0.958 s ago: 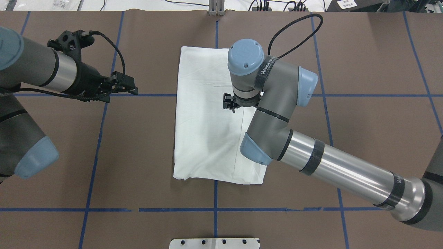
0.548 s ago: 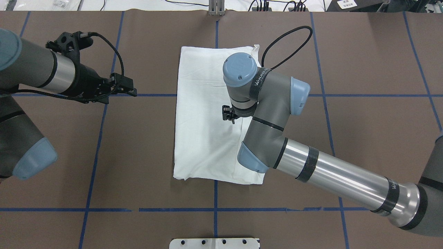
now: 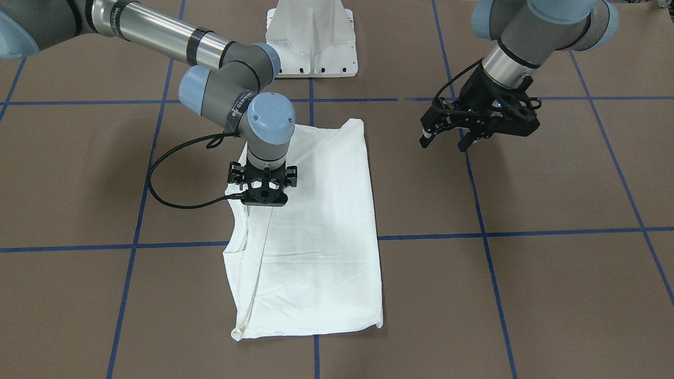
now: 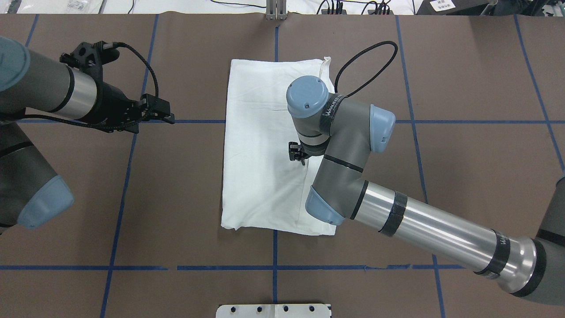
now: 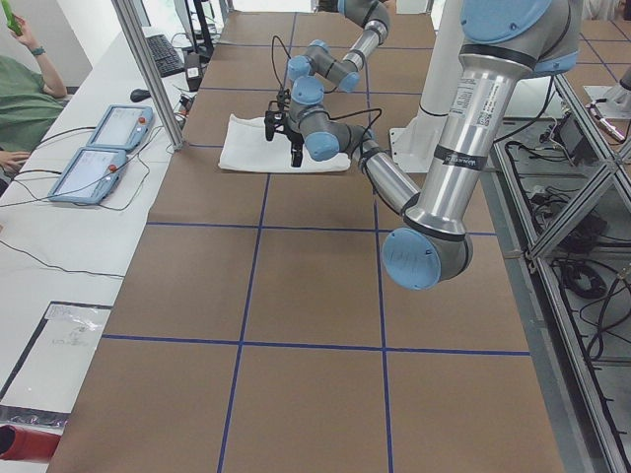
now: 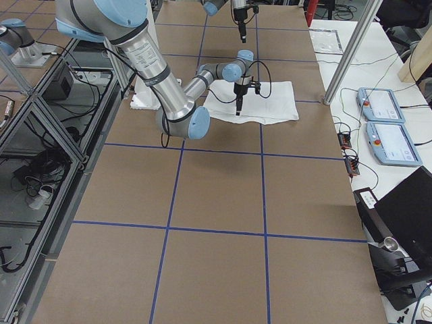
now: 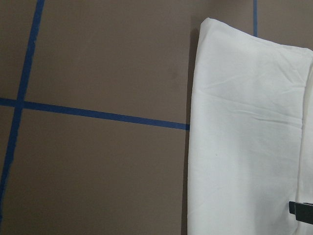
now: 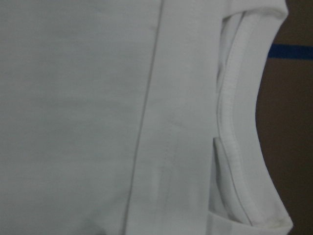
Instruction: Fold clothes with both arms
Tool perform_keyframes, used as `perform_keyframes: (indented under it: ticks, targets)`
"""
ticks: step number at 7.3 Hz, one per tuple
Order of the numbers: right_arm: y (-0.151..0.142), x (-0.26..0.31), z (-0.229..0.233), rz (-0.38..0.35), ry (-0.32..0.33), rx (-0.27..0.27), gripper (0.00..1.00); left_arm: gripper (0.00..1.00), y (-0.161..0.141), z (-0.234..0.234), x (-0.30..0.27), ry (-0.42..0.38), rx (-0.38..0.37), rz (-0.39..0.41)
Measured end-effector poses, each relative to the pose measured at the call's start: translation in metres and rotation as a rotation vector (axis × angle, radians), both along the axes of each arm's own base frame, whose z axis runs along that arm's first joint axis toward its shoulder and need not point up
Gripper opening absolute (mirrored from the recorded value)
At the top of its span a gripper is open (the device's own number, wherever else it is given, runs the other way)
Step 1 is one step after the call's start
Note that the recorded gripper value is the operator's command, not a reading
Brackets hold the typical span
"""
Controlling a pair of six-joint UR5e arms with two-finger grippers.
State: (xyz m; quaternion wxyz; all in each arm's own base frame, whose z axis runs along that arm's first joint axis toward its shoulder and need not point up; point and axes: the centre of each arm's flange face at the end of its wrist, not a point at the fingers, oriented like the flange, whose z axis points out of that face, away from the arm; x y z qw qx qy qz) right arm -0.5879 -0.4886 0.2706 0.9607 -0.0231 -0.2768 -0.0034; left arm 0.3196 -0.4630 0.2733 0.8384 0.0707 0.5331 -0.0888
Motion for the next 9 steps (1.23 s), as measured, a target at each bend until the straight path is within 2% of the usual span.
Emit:
perform_keyframes:
  ticks: [6, 9]
  targets:
    - [0.002, 0.008, 0.012, -0.041, 0.071, -0.022, 1.0, 1.0, 0.001, -0.001, 0.003, 0.004, -0.003, 0.009]
    - [0.004, 0.043, 0.045, -0.086, 0.12, -0.013, 1.0, 1.0, 0.003, -0.005, 0.004, 0.017, -0.006, 0.028]
